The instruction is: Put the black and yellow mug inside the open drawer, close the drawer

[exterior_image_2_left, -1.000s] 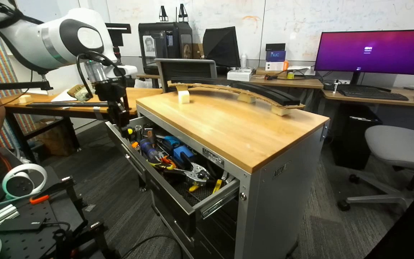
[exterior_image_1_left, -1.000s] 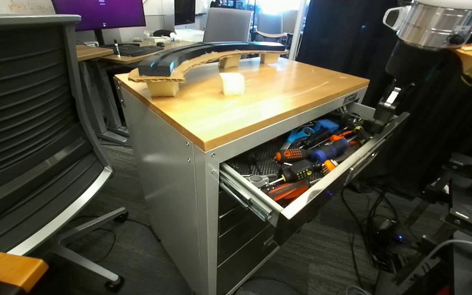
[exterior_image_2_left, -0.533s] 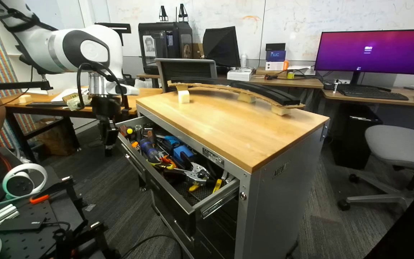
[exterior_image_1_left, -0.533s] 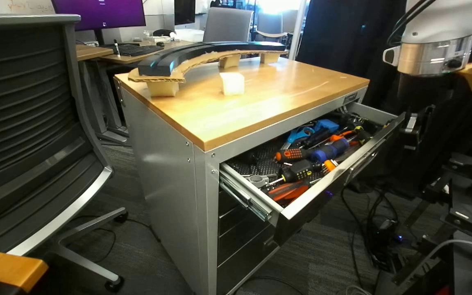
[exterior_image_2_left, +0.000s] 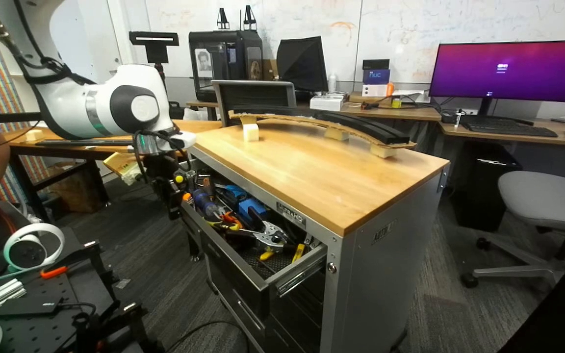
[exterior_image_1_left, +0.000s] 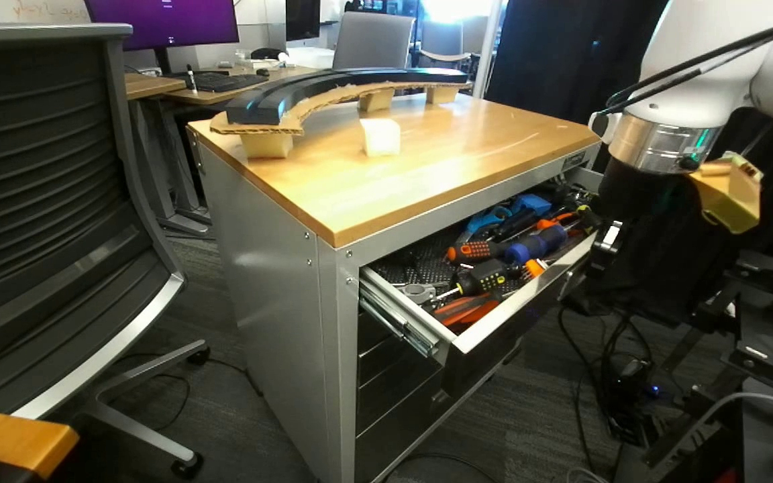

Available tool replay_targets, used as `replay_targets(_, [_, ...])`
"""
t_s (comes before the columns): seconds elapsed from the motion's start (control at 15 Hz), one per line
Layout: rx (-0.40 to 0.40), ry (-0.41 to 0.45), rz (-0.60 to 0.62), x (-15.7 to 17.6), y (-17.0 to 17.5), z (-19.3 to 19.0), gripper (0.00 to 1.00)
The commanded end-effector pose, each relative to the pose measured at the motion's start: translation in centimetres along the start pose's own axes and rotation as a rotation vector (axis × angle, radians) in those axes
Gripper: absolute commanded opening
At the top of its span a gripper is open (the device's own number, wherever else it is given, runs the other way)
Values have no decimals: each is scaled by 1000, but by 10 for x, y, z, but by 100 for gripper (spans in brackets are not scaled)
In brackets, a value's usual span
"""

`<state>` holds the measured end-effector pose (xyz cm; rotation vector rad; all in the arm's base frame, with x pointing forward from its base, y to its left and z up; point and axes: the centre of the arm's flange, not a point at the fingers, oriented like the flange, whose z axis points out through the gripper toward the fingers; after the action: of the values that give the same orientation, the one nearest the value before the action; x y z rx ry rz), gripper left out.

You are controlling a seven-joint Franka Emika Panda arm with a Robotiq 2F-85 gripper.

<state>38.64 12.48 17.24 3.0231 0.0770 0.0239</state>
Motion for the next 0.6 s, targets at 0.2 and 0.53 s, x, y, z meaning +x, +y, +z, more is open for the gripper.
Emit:
replay_targets(0.2, [-51, 288, -9, 47, -7, -1, 5])
replay_targets(0.53, [-65, 470, 10, 75, -20, -14, 6])
